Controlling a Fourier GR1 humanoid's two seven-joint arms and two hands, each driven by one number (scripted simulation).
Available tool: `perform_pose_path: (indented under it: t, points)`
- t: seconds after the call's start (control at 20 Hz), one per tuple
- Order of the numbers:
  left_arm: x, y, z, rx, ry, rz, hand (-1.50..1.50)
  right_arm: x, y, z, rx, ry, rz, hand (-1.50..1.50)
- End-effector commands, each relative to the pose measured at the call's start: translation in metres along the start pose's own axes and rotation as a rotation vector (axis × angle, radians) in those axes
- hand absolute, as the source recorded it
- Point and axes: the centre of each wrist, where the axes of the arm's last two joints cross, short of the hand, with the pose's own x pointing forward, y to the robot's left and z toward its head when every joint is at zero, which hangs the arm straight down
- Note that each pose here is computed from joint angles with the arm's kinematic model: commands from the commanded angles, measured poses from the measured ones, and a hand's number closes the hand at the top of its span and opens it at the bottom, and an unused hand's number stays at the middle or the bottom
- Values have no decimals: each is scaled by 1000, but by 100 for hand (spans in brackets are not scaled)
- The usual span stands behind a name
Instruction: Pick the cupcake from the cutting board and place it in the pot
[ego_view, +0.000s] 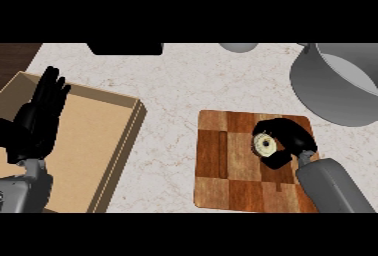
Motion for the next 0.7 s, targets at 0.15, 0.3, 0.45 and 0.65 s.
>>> perform_pose_path:
  t: [0.15,0.3,0.45,0.65]
  points:
    - [-14,-10,4,11,20,6,0,-2,20,-7,12,-44,18,150]
    - [-3,4,12,-17,15,-3,0,-18,20,24,129,-250,134,150]
    - [-5,0,8,29,6,0,0,-22,51,57,316,-533,240,150]
    - [-11,9,10,37,33,-5,0,-53,39,105,355,-734,343,150]
